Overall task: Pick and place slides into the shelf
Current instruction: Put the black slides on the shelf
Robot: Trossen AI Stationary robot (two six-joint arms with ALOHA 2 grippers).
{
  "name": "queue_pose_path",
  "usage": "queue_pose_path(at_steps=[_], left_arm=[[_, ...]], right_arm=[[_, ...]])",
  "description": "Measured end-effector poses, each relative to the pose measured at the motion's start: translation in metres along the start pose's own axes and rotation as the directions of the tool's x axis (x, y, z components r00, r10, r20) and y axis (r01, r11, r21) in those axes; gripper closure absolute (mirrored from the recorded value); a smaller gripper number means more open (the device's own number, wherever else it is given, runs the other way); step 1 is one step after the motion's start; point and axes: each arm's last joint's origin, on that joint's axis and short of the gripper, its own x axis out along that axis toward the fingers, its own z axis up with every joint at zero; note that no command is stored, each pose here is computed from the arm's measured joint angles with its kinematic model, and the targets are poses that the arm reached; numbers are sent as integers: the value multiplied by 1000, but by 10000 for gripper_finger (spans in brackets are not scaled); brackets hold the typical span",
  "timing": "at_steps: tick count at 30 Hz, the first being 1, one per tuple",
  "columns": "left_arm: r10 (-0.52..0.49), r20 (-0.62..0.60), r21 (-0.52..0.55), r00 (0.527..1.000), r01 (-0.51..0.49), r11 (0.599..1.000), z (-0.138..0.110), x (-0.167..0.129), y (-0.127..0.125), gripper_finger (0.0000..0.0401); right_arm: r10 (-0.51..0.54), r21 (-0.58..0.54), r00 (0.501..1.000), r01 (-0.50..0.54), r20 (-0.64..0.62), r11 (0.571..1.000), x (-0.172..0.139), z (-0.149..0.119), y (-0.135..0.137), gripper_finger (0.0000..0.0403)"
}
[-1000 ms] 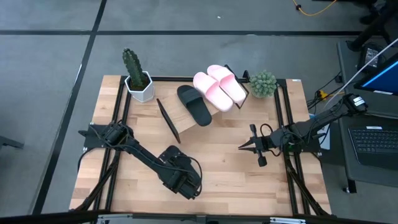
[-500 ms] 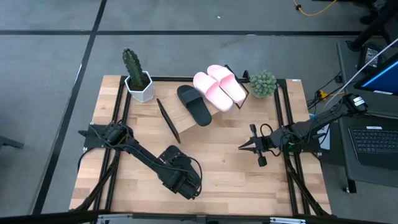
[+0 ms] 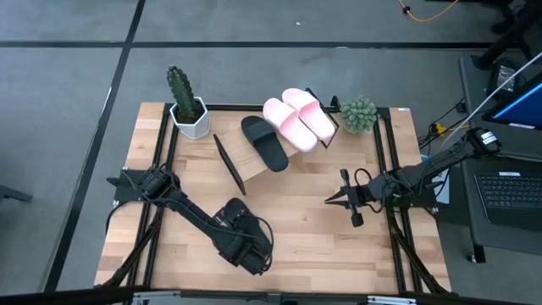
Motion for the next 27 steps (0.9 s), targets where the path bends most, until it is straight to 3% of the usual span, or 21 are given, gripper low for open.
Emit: queue_pose_path(at_steps=[12,20,27], left_arm=[[-94,12,13,995,94,995,0,-48,-3,401],[-188,154,20,970,187,982,7,-81,-5,401],[-242,292,91,925,224,970,24,-104,-4,401]], right_arm=[[0,0,1000,0,0,1000,0,0,0,379],[0,0,1000,0,0,1000,0,0,0,379],[0,-2,1000,0,0,1000,0,0,0,379]])
